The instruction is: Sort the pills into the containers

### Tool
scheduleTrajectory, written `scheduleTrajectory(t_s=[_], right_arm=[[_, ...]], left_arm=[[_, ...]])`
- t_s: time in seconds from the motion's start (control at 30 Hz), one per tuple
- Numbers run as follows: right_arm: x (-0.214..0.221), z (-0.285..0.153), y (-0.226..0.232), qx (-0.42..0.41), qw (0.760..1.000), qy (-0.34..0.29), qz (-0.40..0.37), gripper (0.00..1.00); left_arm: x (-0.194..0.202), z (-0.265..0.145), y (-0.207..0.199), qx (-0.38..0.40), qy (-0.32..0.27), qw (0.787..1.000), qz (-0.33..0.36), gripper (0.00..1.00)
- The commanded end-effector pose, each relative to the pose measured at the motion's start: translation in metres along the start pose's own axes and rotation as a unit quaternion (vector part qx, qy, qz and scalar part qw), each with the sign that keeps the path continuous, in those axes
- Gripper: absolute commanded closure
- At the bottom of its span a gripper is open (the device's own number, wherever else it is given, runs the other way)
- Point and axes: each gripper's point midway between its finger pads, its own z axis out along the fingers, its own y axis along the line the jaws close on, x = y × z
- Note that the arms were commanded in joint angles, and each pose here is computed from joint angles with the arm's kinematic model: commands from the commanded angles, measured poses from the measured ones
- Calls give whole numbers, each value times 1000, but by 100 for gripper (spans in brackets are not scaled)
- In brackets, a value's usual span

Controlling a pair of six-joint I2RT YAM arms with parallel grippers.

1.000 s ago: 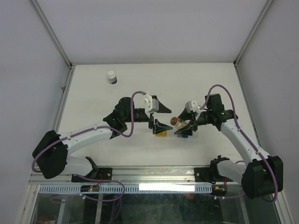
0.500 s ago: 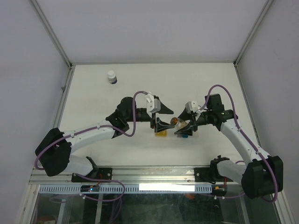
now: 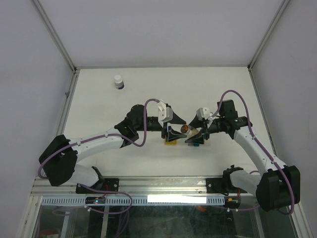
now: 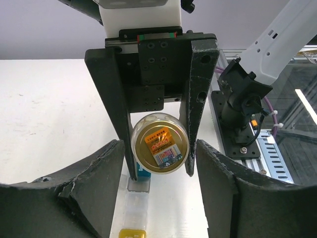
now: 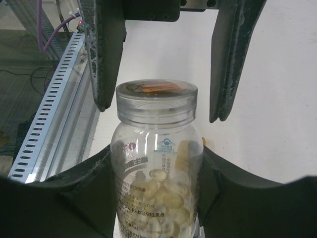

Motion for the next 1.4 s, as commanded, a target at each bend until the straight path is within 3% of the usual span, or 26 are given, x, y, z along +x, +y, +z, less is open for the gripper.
scheduleTrajectory(t_s=[0.0,0.23,0.33,0.53,0.57,0.77,0.87,1.03,1.2,1.37], right_arm=[[-21,-2,-6,0,999,-14,-40,100],[-19,-2,-7,3,999,-11,-39,100],[-17,-3,-10,9,999,-4,-37,100],[-16,-5,-20,30,999,4,-18,100],[-16,-6,-21,34,999,5,-14,100],[-13,-13,-36,72,997,16,6,100],[-9,-14,-41,85,996,23,14,100],[-5,-14,-44,87,996,26,22,100],[-6,-16,-45,93,995,25,22,100],[-6,-16,-45,92,995,24,23,100]], left_arm=[[-33,8,1,4,-40,998,37,41],[-39,10,1,-2,-45,999,23,58],[-42,11,2,-13,-44,999,4,71],[-43,6,11,-71,-42,993,-83,99],[-42,5,13,-87,-43,989,-110,100],[-31,-14,36,-211,-57,941,-257,100],[-26,-11,40,-262,-42,923,-278,100],[-19,7,37,-272,-28,919,-282,100],[-31,5,38,-271,-55,920,-278,100],[-45,4,29,-238,-85,928,-275,60]])
